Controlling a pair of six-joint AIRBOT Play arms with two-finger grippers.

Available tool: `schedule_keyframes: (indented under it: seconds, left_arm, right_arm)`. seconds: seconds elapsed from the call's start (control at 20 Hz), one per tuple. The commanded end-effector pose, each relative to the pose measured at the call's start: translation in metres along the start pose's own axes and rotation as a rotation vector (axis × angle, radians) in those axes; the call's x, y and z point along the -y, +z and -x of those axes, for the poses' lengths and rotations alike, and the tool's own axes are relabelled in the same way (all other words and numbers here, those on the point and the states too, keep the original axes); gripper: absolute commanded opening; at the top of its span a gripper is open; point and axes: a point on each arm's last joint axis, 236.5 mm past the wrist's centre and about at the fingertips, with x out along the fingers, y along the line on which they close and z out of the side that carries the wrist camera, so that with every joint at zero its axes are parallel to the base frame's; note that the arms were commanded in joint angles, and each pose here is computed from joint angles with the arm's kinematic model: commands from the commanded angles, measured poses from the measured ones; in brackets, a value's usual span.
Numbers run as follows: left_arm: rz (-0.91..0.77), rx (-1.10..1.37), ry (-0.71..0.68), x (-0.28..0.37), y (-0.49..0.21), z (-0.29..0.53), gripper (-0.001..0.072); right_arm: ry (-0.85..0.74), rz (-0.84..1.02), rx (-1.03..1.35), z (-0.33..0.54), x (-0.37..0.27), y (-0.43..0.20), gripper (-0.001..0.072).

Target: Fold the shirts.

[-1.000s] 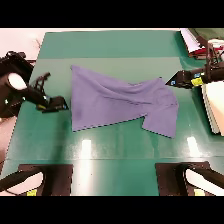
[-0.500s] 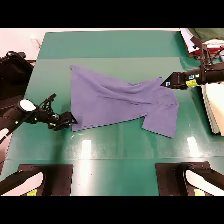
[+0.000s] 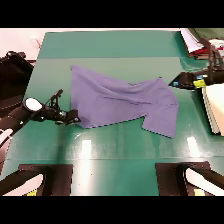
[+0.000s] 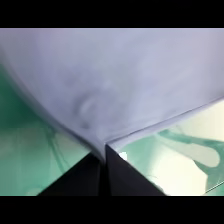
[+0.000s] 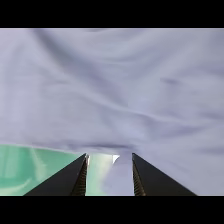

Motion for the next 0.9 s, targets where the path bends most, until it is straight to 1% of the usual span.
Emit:
schedule_keyframes:
  seconds: [0.0,0.05,0.1,0.15,0.25,0.3,0.4,0.45,0.55,0.6,0.65,0.8,0.85]
  left_arm:
    - [-0.076,0.049,0.014,0.018,0.026,0.022,0.0029]
    - [-0.088,0.066,0.008,0.024,0.033,0.027,0.0029]
    - [-0.097,0.077,0.003,0.028,0.037,0.03,0.0029]
    - [-0.101,0.082,0.0,0.031,0.039,0.032,0.0029]
    - [-0.102,0.083,-0.001,0.031,0.04,0.032,0.0029]
    - [-0.101,0.083,-0.001,0.031,0.04,0.032,0.0029]
    - [-0.101,0.083,-0.001,0.031,0.04,0.032,0.0029]
    - [-0.101,0.083,-0.002,0.031,0.04,0.032,0.0029]
    - [-0.101,0.091,-0.001,0.031,0.042,0.033,0.0029]
    - [-0.1,0.1,-0.002,0.032,0.044,0.033,0.0029]
    - [-0.098,0.106,-0.005,0.032,0.045,0.033,0.0029]
    - [-0.094,0.107,-0.011,0.034,0.045,0.033,0.0029]
    - [-0.095,0.107,-0.011,0.034,0.045,0.033,0.0029]
  right_arm:
    - [-0.142,-0.14,-0.053,0.011,0.078,-0.026,0.0311]
    - [-0.164,-0.215,-0.079,0.008,0.104,-0.043,0.0336]
    - [-0.161,-0.286,-0.103,0.002,0.125,-0.058,0.0462]
    - [-0.149,-0.376,-0.13,-0.007,0.146,-0.075,0.0503]
    - [-0.1,-0.495,-0.15,-0.028,0.174,-0.097,0.0493]
    - [-0.065,-0.545,-0.143,-0.04,0.183,-0.102,0.0453]
    - [-0.001,-0.606,-0.107,-0.061,0.192,-0.099,0.0442]
    - [0.02,-0.63,-0.095,-0.07,0.194,-0.095,0.0424]
    - [0.035,-0.631,-0.088,-0.087,0.196,-0.085,0.0423]
    - [0.031,-0.613,-0.094,-0.095,0.196,-0.08,0.039]
    - [0.027,-0.59,-0.098,-0.103,0.195,-0.073,0.0378]
    - [0.028,-0.52,-0.112,-0.124,0.186,-0.052,0.0374]
    - [0.032,-0.494,-0.119,-0.13,0.181,-0.045,0.0361]
